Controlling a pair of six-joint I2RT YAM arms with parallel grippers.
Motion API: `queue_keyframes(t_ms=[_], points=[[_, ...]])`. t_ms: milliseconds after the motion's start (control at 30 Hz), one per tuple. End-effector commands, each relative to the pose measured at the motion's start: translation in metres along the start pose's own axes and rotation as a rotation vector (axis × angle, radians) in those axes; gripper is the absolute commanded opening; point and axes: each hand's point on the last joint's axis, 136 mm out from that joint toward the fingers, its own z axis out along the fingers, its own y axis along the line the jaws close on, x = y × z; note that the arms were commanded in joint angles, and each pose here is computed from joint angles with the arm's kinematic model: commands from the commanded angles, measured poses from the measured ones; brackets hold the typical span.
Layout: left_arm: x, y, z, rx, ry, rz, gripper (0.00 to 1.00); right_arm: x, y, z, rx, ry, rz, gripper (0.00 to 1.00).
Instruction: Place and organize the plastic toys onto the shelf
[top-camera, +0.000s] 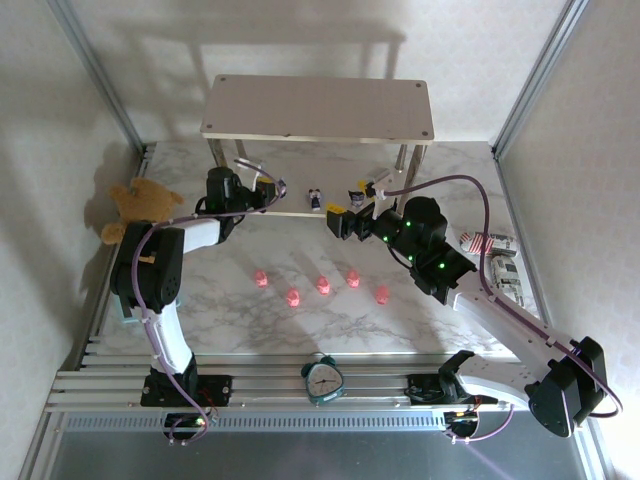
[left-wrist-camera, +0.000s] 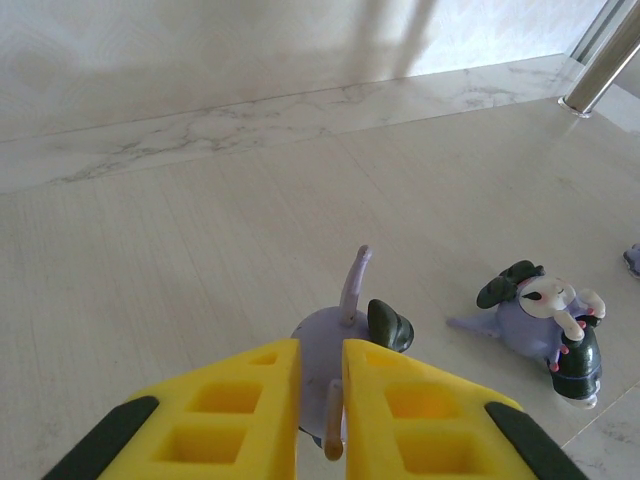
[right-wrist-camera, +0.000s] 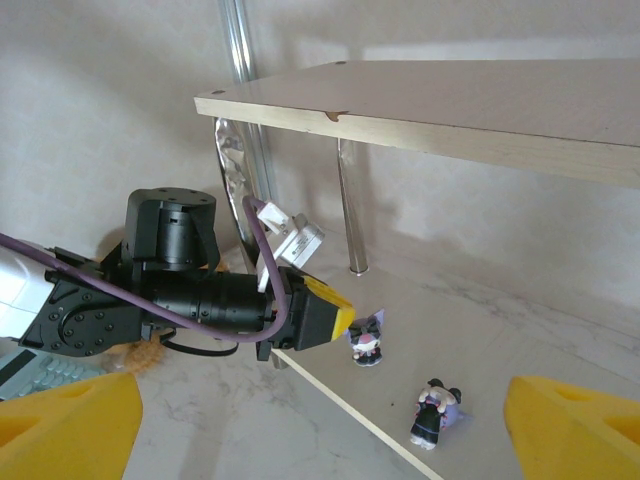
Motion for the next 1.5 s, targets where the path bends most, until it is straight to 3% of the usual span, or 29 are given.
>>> queue_keyframes(t_ms=[0, 600, 1467], points=[[0.001, -0.002, 0.004, -0.007, 0.026, 0.015, 0.19, -0.009, 0.002, -0.005, -0.015, -0.042, -0.008, 0.94], [0.004, -0.004, 0.010, -0.026, 0.084, 0.053, 0.22, -0.009, 0.002, -0.011, -0.009, -0.052, -0.008, 0.94], [-0.026, -0.003, 0.003, -0.051, 0.010, 0.064, 0.29, -0.010, 0.002, -0.011, -0.013, -0.053, -0.007, 0.94]])
